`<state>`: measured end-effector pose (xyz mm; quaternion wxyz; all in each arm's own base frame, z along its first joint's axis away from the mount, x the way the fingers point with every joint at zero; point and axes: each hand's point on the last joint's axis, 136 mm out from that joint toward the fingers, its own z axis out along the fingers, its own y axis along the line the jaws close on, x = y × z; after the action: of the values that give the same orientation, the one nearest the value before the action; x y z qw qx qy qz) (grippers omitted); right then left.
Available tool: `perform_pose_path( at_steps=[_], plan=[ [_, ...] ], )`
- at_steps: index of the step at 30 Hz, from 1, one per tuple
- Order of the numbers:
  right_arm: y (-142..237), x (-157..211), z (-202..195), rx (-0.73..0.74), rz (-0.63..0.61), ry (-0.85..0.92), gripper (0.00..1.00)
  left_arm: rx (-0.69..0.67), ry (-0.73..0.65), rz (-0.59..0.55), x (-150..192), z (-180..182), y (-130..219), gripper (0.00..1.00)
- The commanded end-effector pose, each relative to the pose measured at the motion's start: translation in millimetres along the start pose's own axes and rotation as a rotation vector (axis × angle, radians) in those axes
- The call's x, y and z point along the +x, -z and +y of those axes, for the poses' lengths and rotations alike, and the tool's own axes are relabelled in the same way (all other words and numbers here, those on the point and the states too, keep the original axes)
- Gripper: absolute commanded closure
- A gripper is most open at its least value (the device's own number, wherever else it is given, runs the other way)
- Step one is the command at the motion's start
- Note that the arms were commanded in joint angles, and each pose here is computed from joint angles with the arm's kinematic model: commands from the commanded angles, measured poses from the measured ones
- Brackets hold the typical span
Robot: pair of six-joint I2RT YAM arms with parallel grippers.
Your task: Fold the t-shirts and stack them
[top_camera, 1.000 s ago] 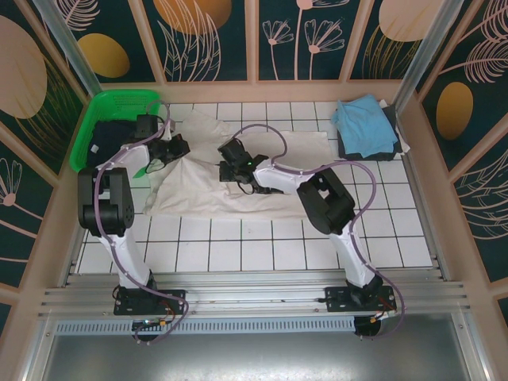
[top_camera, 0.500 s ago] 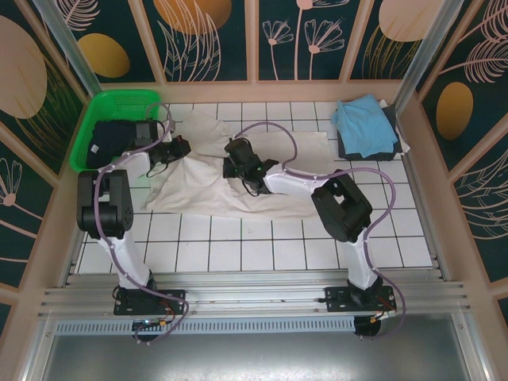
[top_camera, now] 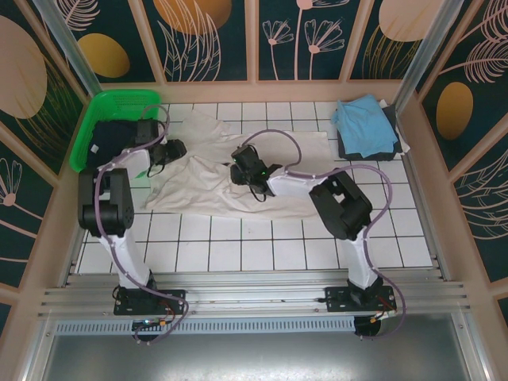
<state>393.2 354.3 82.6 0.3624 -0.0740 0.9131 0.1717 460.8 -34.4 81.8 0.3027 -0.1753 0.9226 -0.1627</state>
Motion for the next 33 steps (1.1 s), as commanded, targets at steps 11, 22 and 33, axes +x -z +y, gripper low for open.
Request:
perform_pose_path(
  at_steps=[11, 22, 33],
  plan=[
    [85.7, 108.4, -107.8, 0.188, 0.126, -0.192, 0.60, -0.519, 0.194, 0.161, 113.6, 118.7, 29.3, 0.77],
    [114.0, 154.1, -196.1, 0.352, 0.171, -0.372, 0.59, -0.598, 0.250, 0.177, 134.6, 153.2, 42.3, 0.83],
    [137.4, 89.9, -175.0, 0.224, 0.007, -0.348, 0.53, -0.380, 0.242, 0.093, 118.1, 109.2, 67.9, 0.54]
  ],
)
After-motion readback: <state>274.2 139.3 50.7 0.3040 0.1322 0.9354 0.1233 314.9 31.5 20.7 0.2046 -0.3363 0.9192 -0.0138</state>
